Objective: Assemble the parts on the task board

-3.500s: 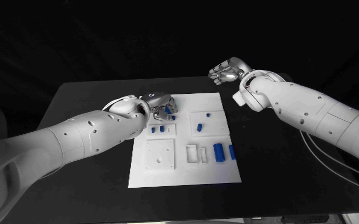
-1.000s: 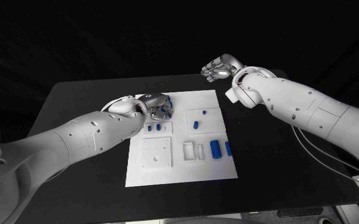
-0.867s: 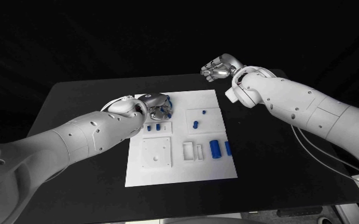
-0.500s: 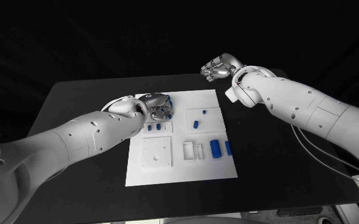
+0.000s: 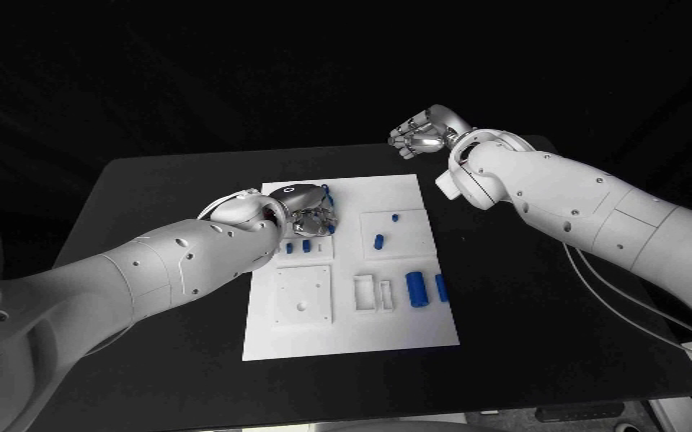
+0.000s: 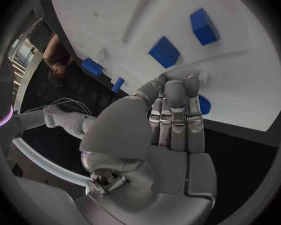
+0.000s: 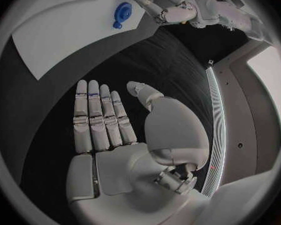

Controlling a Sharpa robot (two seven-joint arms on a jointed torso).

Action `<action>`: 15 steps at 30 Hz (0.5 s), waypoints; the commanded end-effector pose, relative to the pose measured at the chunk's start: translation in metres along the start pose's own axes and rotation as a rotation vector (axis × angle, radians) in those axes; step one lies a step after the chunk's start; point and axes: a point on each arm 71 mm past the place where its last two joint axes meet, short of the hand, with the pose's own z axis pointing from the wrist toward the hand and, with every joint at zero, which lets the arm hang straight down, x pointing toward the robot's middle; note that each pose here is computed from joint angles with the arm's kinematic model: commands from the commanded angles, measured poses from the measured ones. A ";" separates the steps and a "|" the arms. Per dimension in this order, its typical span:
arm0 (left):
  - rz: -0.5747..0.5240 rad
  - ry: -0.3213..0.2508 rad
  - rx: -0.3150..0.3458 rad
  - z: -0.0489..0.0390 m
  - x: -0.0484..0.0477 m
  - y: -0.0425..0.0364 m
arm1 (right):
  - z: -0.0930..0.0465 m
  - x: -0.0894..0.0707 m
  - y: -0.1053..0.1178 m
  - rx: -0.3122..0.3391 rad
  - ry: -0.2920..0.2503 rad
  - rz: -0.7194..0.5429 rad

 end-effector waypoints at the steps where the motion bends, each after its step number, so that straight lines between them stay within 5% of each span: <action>1: -0.042 0.008 -0.029 -0.0037 0.0025 0.0062 | 0.000 0.000 0.000 -0.003 0.005 0.001; 15: -0.167 -0.060 -0.066 -0.0145 -0.0192 0.0147 | 0.000 -0.002 -0.002 0.002 0.002 -0.001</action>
